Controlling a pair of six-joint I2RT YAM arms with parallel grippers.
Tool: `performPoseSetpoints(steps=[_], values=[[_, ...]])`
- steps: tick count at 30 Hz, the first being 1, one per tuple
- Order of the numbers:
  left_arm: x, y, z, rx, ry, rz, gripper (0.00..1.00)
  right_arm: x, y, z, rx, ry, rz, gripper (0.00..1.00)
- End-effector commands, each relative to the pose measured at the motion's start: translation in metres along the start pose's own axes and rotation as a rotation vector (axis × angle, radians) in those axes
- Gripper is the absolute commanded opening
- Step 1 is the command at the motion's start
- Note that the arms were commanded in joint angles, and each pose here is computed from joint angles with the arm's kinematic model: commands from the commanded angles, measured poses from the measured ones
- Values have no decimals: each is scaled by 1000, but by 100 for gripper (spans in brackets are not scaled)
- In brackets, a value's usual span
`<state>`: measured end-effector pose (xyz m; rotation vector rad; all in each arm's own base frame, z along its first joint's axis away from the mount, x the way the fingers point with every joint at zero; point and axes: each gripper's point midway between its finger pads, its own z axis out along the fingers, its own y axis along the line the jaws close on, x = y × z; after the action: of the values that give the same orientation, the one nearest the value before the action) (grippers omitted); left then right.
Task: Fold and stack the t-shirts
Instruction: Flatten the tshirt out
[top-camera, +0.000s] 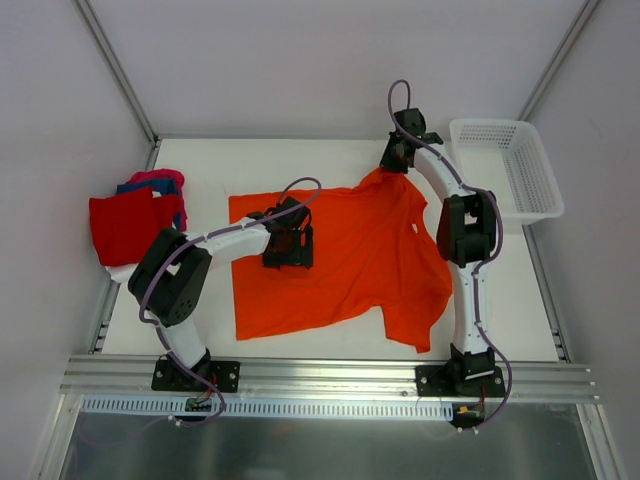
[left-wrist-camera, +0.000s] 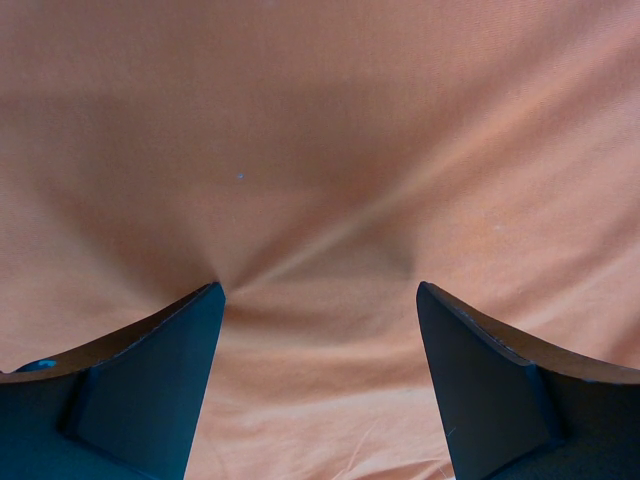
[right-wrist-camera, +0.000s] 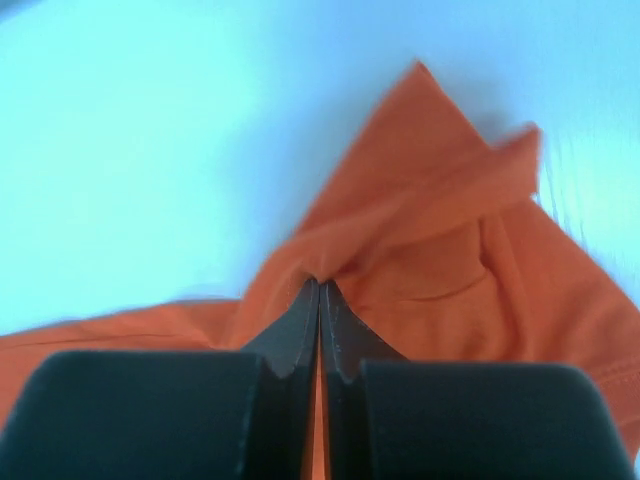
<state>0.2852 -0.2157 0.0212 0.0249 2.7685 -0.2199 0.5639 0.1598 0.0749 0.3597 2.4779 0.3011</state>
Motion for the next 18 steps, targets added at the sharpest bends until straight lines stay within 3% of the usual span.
performPoseSetpoints(steps=[1,8,11,13,14,15,16,17,18], values=[[10,2,-5,7,40,-3,79,-68,46,-49,-128,-188,12,1],[13,2,-2,6,55,-6,79,-54,76,-5,-295,-135,41,6],[14,2,-2,6,55,-7,79,-52,87,8,-360,-124,48,16],[15,2,-2,6,56,-6,79,-44,94,24,-406,-87,46,32],[15,2,-2,8,58,-4,79,-33,92,40,-411,-54,50,53],[15,2,-1,8,61,-9,79,-32,94,42,-422,-49,48,63],[17,2,0,8,69,-7,79,-26,96,44,-442,-30,42,68],[17,1,0,10,70,-9,79,-21,96,47,-450,-19,35,83],[19,1,1,12,75,-10,79,-26,100,42,-472,-42,11,84]])
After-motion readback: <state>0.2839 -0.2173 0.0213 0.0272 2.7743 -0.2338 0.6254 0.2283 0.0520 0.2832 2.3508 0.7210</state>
